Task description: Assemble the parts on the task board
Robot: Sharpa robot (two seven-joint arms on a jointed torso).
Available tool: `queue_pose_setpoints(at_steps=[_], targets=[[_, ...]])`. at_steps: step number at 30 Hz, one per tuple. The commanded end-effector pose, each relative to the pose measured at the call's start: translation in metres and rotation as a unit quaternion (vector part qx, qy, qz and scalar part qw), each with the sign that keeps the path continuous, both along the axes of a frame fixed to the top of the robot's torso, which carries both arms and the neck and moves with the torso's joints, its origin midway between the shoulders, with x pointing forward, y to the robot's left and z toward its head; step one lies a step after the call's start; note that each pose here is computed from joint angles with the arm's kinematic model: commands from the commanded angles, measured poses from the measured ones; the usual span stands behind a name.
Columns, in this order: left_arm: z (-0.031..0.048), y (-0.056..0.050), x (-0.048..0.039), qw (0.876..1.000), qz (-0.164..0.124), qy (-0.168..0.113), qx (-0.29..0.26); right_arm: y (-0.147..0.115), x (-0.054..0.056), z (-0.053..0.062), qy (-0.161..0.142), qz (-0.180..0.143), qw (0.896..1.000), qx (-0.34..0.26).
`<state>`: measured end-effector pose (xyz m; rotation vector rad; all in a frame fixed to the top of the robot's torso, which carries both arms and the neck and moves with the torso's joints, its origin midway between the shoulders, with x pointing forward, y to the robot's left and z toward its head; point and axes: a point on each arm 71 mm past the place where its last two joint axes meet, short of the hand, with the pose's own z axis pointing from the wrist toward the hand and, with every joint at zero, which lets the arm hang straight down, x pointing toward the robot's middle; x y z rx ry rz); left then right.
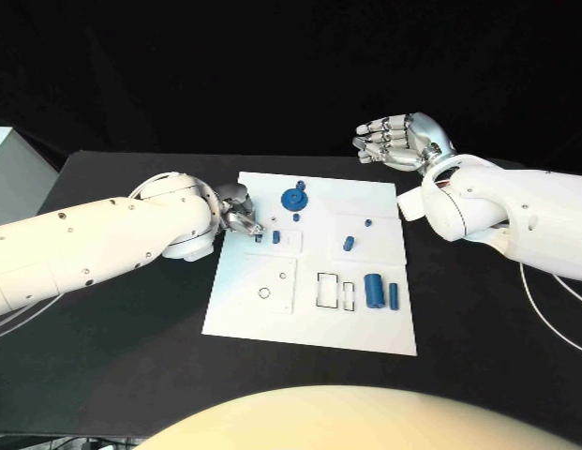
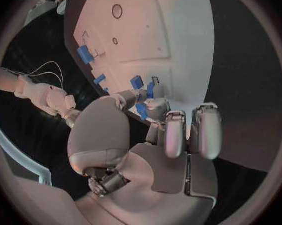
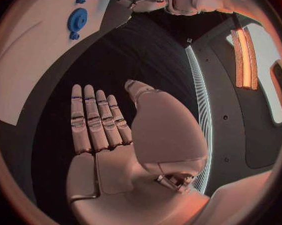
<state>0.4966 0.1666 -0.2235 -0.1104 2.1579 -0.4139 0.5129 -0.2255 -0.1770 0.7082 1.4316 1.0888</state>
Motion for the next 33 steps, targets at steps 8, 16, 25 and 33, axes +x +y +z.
queue_pose_setpoints(at_steps=[8,16,25,33], targets=[[0.0002,-0.001,0.0001,1.0,-0.005,-0.004,0.0,0.001,-0.001,0.0,-0.001,0.009,1.0,0.001],[-0.0045,0.0,-0.0012,1.0,-0.003,0.002,0.002,0.001,-0.001,0.0,-0.001,0.009,1.0,0.001],[-0.0082,0.001,-0.0031,1.0,-0.004,0.008,0.002,0.0,-0.001,0.0,0.0,0.008,1.0,0.0],[-0.0108,0.0,-0.0041,1.0,-0.005,0.011,0.002,0.0,-0.001,0.0,0.0,0.009,1.0,0.0]])
